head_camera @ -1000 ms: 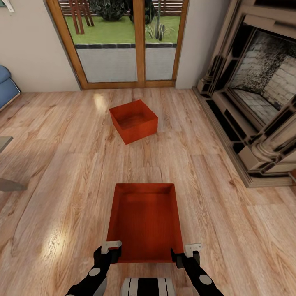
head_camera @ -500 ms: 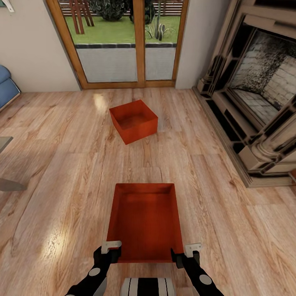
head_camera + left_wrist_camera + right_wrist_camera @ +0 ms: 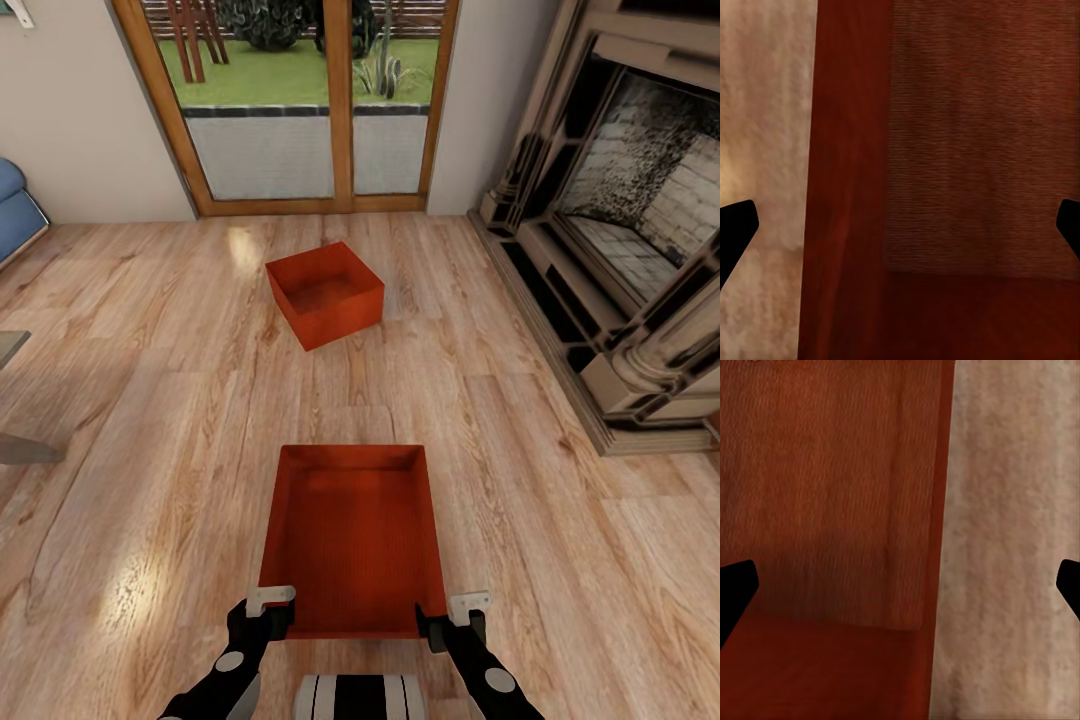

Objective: Move the two storage containers from the living room to the garage. In the garage, place one container on the floor and stack the other container on top of it (either order is fine).

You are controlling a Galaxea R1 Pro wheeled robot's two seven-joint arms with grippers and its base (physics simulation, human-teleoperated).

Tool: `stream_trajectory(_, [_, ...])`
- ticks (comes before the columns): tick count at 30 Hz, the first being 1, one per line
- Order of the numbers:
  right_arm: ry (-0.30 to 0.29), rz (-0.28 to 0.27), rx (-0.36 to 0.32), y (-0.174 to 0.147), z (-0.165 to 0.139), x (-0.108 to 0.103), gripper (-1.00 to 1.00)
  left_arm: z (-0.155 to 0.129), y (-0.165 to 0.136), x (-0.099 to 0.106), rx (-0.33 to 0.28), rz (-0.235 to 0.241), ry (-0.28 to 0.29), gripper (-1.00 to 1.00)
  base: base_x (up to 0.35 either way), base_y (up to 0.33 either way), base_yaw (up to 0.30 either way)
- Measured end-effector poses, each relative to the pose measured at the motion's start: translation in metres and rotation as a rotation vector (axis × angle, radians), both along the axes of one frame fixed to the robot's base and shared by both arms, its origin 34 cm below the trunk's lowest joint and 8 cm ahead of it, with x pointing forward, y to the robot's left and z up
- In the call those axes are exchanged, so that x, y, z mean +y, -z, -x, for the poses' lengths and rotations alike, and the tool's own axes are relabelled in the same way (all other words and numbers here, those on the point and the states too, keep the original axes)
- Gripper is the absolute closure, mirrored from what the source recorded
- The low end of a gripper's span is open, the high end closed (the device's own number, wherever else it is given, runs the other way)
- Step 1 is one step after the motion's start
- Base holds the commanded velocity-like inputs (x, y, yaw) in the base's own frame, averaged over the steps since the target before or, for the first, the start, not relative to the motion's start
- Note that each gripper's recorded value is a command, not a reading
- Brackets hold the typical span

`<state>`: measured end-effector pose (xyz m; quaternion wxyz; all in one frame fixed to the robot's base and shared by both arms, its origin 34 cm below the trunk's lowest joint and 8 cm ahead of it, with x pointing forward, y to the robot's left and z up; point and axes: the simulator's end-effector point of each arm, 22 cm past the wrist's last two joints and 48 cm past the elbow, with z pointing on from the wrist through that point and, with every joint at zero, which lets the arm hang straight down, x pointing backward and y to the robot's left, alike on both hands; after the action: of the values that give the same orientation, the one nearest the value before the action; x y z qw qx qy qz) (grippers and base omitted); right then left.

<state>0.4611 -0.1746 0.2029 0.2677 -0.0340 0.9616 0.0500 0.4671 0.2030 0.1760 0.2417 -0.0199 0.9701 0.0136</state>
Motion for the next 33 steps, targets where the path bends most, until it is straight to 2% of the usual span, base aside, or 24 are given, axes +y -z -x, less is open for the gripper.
stream_trajectory(33, [-0.001, 0.001, -0.003, 0.0041, 0.0006, 0.0000, -1.00, 0.0010, 0.0044, -0.0001, 0.000, 0.000, 0.000, -1.00, 0.000, 0.000, 0.000])
